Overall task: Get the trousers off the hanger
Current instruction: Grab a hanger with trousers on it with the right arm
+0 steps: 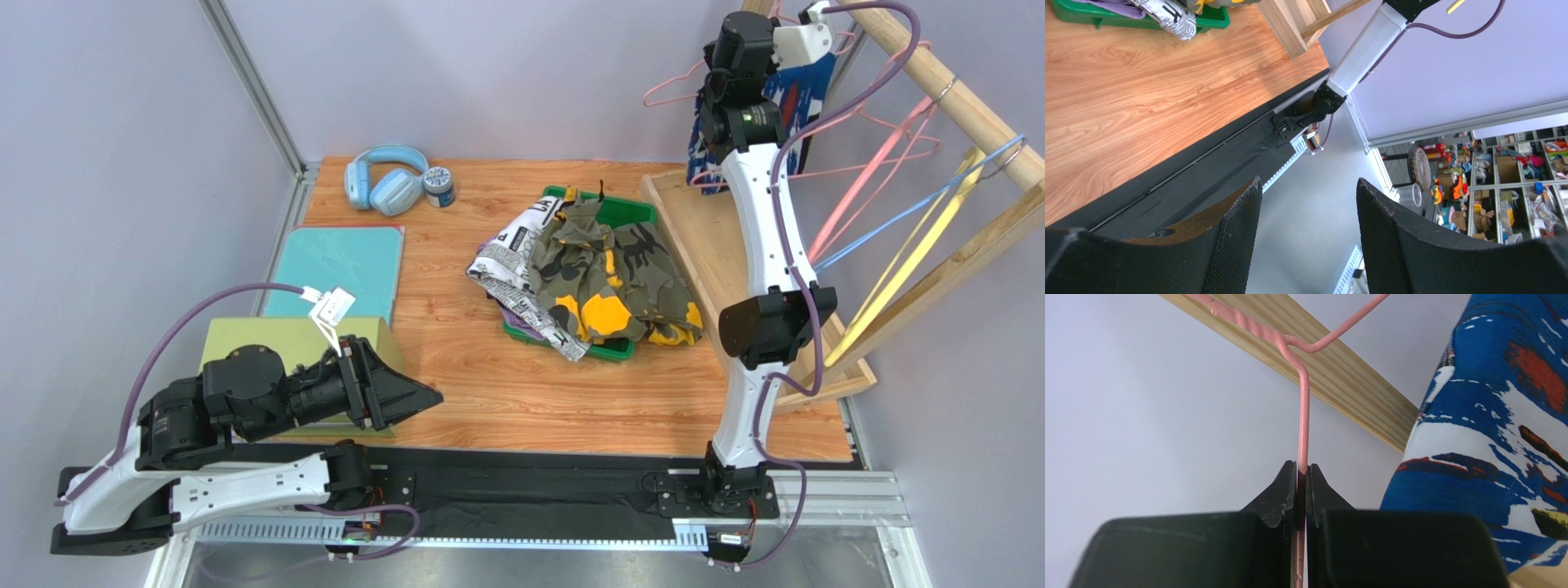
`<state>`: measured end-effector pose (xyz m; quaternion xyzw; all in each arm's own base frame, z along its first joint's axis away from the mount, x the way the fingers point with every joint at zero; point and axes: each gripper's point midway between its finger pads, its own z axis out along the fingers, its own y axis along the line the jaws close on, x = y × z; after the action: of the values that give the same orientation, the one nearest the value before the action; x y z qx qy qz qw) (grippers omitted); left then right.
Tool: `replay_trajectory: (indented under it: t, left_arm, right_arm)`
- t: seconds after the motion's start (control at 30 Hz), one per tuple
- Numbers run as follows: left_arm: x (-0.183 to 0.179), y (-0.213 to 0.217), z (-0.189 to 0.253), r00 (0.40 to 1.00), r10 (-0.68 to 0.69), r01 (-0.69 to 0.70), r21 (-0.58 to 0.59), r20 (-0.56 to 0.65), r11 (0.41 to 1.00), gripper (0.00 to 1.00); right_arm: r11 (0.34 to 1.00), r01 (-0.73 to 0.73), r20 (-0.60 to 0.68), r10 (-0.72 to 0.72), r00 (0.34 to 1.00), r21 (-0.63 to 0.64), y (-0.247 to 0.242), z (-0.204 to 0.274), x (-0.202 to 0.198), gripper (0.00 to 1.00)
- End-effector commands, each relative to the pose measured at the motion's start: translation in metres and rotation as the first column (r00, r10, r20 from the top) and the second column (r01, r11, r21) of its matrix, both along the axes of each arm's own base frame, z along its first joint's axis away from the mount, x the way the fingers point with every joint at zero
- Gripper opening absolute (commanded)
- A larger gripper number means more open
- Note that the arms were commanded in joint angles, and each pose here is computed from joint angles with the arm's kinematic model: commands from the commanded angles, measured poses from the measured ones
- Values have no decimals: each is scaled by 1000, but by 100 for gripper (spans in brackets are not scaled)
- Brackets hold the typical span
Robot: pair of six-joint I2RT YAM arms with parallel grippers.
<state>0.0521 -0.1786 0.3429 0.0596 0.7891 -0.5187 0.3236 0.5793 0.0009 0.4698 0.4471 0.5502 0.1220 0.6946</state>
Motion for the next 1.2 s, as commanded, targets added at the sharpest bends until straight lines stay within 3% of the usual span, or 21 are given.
replay_trajectory:
  t: [0.0,0.4,0.73,0.87,1.17]
  left_arm:
    - [-1,6,12,1000,-1,2,-36,27,999,64]
    - [-3,2,28,998,-21,25,-72,53,997,64]
    - [-8,-6,33,997,-58,62,-90,53,994,64]
    - [-8,-4,35,997,-57,62,-102,53,993,64]
    - [-9,-2,52,995,-57,66,-124,78,990,63]
  right_arm:
    - [994,-107,316,110,942,-28,21,113,-34,0]
    - [944,-329,383,316,868,-33,57,152,-82,0]
    - [910,-397,322,414,851,-120,75,152,-91,0]
    - [886,-446,317,463,828,-128,85,156,-114,0]
    - [718,-662,267,695,668,-212,153,168,-168,0]
